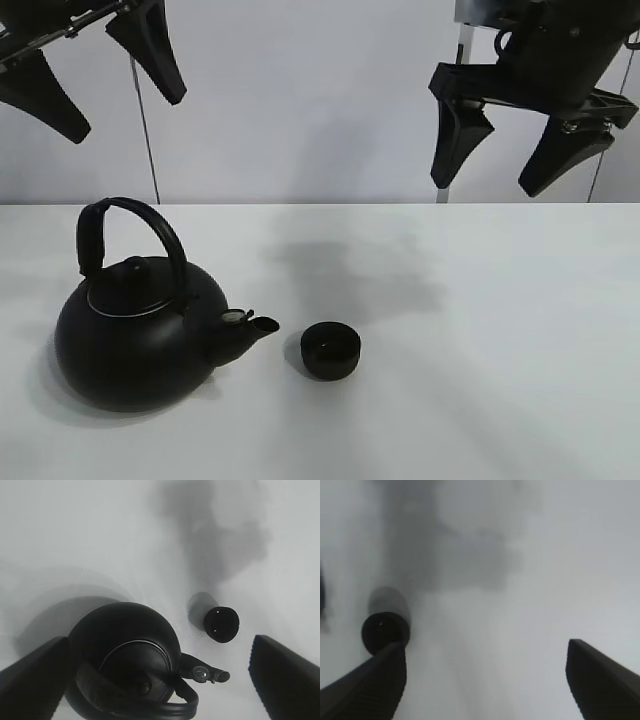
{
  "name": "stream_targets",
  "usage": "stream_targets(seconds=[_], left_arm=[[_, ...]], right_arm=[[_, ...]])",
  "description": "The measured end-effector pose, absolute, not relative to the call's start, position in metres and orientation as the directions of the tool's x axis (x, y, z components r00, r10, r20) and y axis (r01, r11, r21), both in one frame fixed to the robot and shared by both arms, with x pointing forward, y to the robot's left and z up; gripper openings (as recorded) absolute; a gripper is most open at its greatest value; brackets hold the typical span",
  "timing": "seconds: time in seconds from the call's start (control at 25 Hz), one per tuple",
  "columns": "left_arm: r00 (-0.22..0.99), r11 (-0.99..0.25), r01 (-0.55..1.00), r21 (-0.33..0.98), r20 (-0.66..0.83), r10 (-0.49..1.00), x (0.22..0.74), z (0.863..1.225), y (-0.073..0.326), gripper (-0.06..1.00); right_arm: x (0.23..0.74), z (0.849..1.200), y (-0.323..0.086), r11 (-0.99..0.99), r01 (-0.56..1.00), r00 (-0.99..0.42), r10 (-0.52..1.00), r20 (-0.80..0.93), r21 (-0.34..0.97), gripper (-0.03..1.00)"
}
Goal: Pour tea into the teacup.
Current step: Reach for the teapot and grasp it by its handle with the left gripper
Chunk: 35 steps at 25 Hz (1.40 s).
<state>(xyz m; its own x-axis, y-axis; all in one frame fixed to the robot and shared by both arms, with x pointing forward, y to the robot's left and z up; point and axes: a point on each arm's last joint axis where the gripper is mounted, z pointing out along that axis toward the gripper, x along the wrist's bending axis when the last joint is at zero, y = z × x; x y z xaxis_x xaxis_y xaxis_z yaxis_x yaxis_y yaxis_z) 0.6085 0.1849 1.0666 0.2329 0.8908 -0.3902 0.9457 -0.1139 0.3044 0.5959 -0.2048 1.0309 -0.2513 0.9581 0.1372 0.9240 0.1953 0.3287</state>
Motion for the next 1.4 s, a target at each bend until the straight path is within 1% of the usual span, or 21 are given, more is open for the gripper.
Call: stream_targets(seconds=[0.16,0.32,0.52,0.68,1.4], left_arm=[[0.233,-0.114,0.946,0.304,-0.390,0.891,0.609,1.067,0.185,0.70],[0.233,-0.114,0.946,0.304,-0.390,0.891,0.609,1.067,0.185,0.70],[0.233,-0.114,0.946,0.305,-0.390,0.891,0.609,1.067,0.185,0.70],[0.233,-0.114,0.946,0.305,-0.390,0.891,0.609,1.067,0.185,0.70],[0.233,-0.114,0.946,0.305,-0.390,0.891,0.609,1.067,0.185,0.70]], right_arm=[[0.595,1.032,-0.200,0.167,0.928,-0.242,0.950,0.199,0.332,0.60],[0.596,1.033,-0.198,0.139,0.933,-0.222,0.949,0.226,0.332,0.60],[0.596,1.034,-0.198,0.109,0.936,-0.196,0.951,0.238,0.334,0.60],[0.601,1.043,-0.197,0.074,0.930,-0.173,0.953,0.250,0.361,0.60],[0.603,1.047,-0.196,0.067,0.923,-0.172,0.952,0.251,0.378,0.60]])
